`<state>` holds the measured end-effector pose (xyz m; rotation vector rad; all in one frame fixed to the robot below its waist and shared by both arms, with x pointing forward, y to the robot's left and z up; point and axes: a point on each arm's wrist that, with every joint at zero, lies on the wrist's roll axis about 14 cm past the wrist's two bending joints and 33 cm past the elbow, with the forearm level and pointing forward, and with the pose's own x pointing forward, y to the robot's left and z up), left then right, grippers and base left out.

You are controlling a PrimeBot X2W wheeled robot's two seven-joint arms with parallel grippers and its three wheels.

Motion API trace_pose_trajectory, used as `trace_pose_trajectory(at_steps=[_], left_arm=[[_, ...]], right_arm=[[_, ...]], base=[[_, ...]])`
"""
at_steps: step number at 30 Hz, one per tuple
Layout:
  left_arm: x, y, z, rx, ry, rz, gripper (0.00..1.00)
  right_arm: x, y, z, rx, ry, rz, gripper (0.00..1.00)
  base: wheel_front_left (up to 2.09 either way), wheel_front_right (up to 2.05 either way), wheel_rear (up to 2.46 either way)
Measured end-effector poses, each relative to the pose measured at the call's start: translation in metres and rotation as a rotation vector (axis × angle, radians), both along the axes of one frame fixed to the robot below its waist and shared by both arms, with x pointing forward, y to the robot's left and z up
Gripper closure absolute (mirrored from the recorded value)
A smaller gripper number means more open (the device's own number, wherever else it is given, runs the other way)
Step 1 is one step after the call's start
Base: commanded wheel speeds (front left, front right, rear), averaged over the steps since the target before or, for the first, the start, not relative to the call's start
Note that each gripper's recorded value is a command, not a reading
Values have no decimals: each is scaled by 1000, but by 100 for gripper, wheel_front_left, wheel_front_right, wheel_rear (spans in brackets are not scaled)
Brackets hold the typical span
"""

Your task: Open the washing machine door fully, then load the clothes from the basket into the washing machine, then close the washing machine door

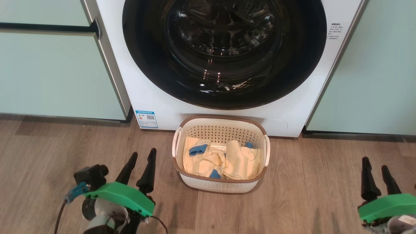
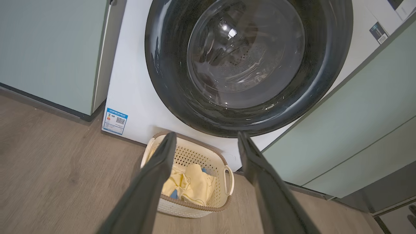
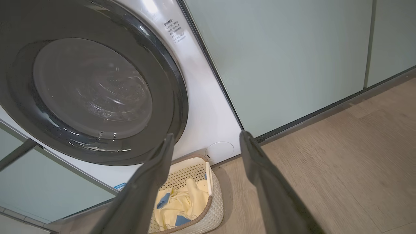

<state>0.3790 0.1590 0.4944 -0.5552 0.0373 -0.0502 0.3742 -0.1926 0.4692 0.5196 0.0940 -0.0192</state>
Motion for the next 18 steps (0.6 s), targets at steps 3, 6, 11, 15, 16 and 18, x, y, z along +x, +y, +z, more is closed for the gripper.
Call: trace_pose_trajectory(at_steps=[3, 6, 11, 15, 16, 18], left_arm=[[0, -4, 1, 41, -8, -13, 0], [0, -6, 1, 80, -14, -18, 0], [0, -6, 2, 143, -27, -19, 0], [1, -7, 5, 193, -44, -22, 0], [1, -7, 5, 193, -44, -22, 0], [2, -8, 7, 214, -55, -25, 0]], right_arm=[[0, 1, 1, -43, -5, 10, 0], [0, 3, 1, -80, -10, 19, 0], [0, 5, 1, -140, -15, 35, 0], [0, 10, 2, -199, -28, 58, 0], [0, 10, 2, -199, -28, 58, 0], [1, 11, 3, -223, -34, 65, 0]], base=[[0, 0, 0], [0, 0, 0], [0, 0, 0], [0, 0, 0], [0, 0, 0], [0, 0, 0]])
